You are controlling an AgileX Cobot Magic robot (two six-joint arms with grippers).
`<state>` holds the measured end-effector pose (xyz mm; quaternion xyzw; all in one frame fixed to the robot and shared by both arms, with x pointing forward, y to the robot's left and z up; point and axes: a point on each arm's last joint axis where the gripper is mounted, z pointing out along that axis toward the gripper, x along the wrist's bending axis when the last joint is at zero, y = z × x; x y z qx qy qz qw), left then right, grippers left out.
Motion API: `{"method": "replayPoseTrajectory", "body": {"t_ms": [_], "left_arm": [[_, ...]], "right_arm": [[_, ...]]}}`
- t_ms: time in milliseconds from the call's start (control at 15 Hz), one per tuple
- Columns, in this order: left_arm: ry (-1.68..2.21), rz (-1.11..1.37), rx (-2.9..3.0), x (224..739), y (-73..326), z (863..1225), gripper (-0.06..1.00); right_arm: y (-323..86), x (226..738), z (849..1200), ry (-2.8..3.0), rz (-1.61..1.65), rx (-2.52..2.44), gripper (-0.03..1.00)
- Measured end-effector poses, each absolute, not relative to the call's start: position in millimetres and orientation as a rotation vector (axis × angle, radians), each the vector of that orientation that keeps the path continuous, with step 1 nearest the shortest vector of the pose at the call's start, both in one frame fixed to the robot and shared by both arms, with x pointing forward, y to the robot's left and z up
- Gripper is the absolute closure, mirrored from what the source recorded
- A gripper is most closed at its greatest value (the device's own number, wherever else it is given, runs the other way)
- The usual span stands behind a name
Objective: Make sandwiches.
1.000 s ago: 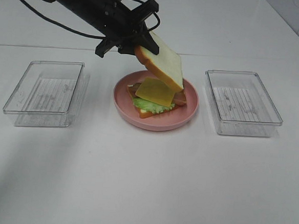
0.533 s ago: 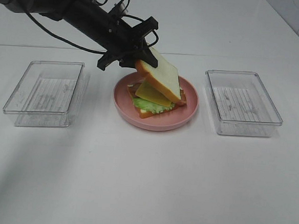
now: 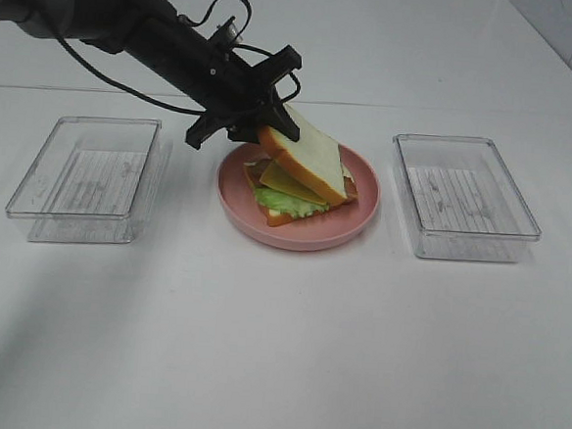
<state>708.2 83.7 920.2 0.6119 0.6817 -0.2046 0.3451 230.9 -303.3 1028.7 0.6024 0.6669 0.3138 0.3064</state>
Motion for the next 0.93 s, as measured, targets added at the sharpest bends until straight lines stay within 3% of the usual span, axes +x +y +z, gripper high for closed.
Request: {"method": "replayPoseTrajectory", "body": {"t_ms": [67,133,200,333,667,933], "left_arm": [[1.795,-0.523,1.591,708,85,919,0.64],[1.816,-0.502,1.621,707,87,916,0.38],[1.816,-0.494,1.644,707,88,916,0.21],[1.804,-0.497,1.684,706,88,918,0.07],[1.799,-0.429,1.804,711,87,956,0.03],[1.795,-0.109,1.975,712,87,1005,0.03]], "right_arm": [[-303,231,1029,1.765,0.830,1.594,0.01],[-303,231,1029,1.765,0.830,1.594,0.01],[-303,231,1029,1.765,0.830,1.594,0.01],[-303,231,1029,1.765,0.830,1.594,0.01],[-303,231,1029,1.765,0.830,1.594,0.01],[-303,231,1029,1.765,0.830,1.594,0.01]]}}
